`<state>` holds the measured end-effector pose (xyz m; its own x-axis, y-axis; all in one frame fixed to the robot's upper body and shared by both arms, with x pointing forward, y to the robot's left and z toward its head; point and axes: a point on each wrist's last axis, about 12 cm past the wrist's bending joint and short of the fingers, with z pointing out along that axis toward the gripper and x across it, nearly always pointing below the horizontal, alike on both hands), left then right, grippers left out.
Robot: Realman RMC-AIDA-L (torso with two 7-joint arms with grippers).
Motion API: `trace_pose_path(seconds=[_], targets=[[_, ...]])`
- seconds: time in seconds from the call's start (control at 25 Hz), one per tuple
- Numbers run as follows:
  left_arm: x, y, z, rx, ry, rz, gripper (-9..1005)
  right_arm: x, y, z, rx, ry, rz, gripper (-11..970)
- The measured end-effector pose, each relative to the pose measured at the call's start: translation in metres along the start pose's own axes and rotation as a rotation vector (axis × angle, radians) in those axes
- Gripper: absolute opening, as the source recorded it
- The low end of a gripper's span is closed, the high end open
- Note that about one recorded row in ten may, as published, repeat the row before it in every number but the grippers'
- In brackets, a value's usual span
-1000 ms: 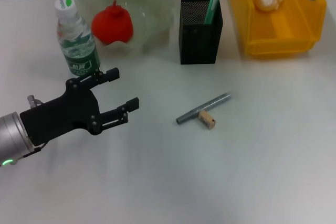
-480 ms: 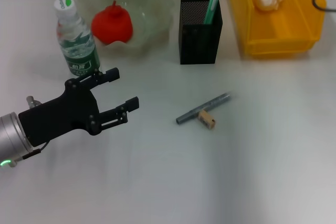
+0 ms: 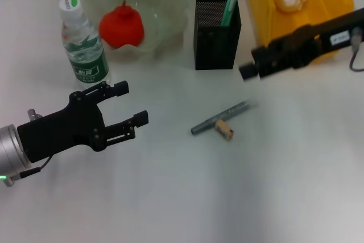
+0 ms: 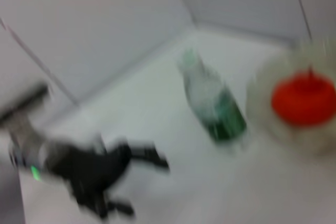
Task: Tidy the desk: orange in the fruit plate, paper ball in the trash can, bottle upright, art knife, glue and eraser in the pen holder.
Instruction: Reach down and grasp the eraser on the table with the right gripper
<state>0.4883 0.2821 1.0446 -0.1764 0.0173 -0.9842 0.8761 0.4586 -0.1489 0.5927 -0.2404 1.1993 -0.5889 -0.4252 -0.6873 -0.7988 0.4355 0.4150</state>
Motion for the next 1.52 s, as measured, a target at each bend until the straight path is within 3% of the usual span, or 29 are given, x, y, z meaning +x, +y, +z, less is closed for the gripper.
trace_pose_path(seconds=[0.16,0.36,0.56,0.96,1.16,1.36,1.52], targets=[[-0.001,0.001,0.001,0.021,0.02,-0.003,795,-0.007,0.004,0.031,0.055,0.251,-0.04,766],[-0.002,0.002,0.002,0.036,0.044,0.008,796,-0.008,0.01,0.064,0.121,0.436,-0.117,763],[-0.003,0.003,0.002,0.04,0.045,0.013,796,-0.007,0.013,0.085,0.16,0.514,-0.189,760],[-0.004,0.004,0.002,0.036,0.047,0.031,796,-0.004,0.02,0.116,0.171,0.536,-0.303,753],[-0.004,0.004,0.002,0.035,0.046,0.031,795,-0.001,0.022,0.129,0.18,0.545,-0.339,678],[-0.005,0.005,0.002,0.032,0.044,0.028,795,-0.001,0.022,0.132,0.191,0.543,-0.341,515],[-0.007,0.006,0.001,0.03,0.042,0.035,795,0.0,0.022,0.133,0.2,0.541,-0.341,513]])
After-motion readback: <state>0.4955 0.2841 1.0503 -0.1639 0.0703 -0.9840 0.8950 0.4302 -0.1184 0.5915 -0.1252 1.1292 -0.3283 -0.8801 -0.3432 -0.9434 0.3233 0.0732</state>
